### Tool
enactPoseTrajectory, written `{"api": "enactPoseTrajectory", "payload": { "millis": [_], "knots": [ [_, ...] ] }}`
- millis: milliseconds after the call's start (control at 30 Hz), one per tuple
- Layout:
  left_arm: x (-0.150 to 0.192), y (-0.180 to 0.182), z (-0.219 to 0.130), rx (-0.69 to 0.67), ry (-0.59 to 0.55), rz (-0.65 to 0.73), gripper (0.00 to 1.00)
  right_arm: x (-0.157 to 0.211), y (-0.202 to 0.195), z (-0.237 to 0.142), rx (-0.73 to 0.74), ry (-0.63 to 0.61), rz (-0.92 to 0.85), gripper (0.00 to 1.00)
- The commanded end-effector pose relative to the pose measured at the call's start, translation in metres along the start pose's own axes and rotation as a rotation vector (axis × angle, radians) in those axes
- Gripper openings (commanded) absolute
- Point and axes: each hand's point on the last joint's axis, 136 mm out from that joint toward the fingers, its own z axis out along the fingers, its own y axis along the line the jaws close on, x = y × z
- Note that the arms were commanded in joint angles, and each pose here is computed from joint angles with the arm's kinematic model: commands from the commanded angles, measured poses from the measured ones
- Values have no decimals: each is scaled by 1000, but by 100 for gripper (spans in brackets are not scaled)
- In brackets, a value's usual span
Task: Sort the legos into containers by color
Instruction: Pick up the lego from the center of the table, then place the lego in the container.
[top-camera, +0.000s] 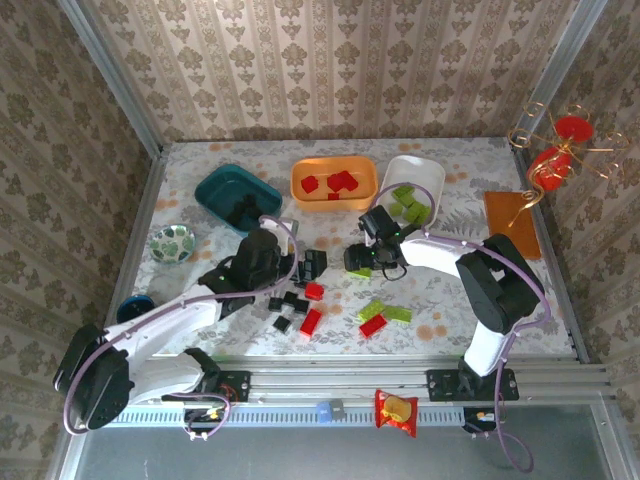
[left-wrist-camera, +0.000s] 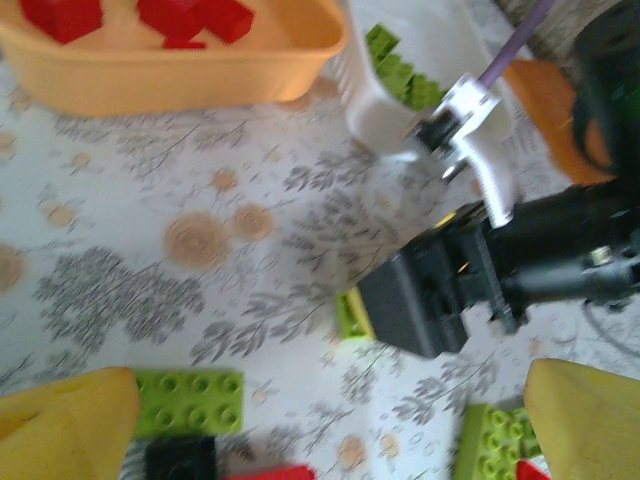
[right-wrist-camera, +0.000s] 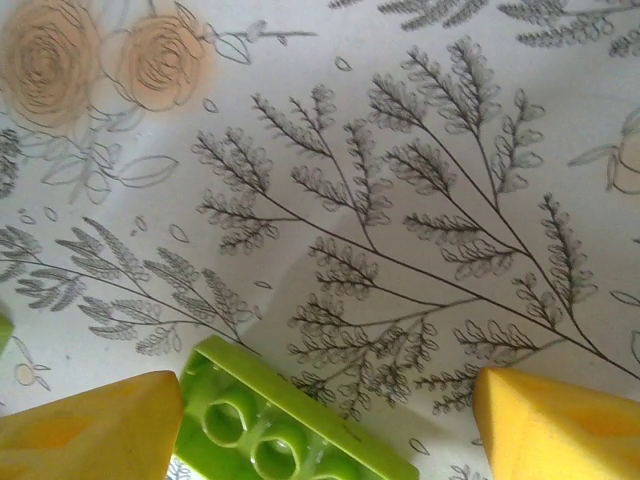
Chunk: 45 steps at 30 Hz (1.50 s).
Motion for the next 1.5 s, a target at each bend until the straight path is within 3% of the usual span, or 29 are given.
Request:
{"api": "enactPoseTrajectory", "payload": {
  "millis": [0, 233, 500, 900, 1133, 1300, 1467],
  "knots": [
    [3, 11, -7, -52, -5, -3, 100, 9, 19, 0, -55, 28, -48, 77],
    [1, 16, -6, -56, -13, -11, 100, 41, 32, 3, -35, 103, -115, 73],
    [4, 21, -7, -62, -3, -30, 100, 43, 18, 6, 172, 111, -213, 65],
    [4, 23, -9, -71, 4, -27, 100, 27, 29, 0, 194, 47, -271, 27],
    [1, 29, -16, -95, -30, -24, 100, -37, 28, -62, 129, -186, -172, 24],
    [2, 32, -21, -115, -34, -22, 100, -99, -23, -101, 189, -331, 7, 24],
    [7, 34, -23, -122, -20, -28, 100, -137, -76, -94, 284, -335, 143, 25]
  ]
}}
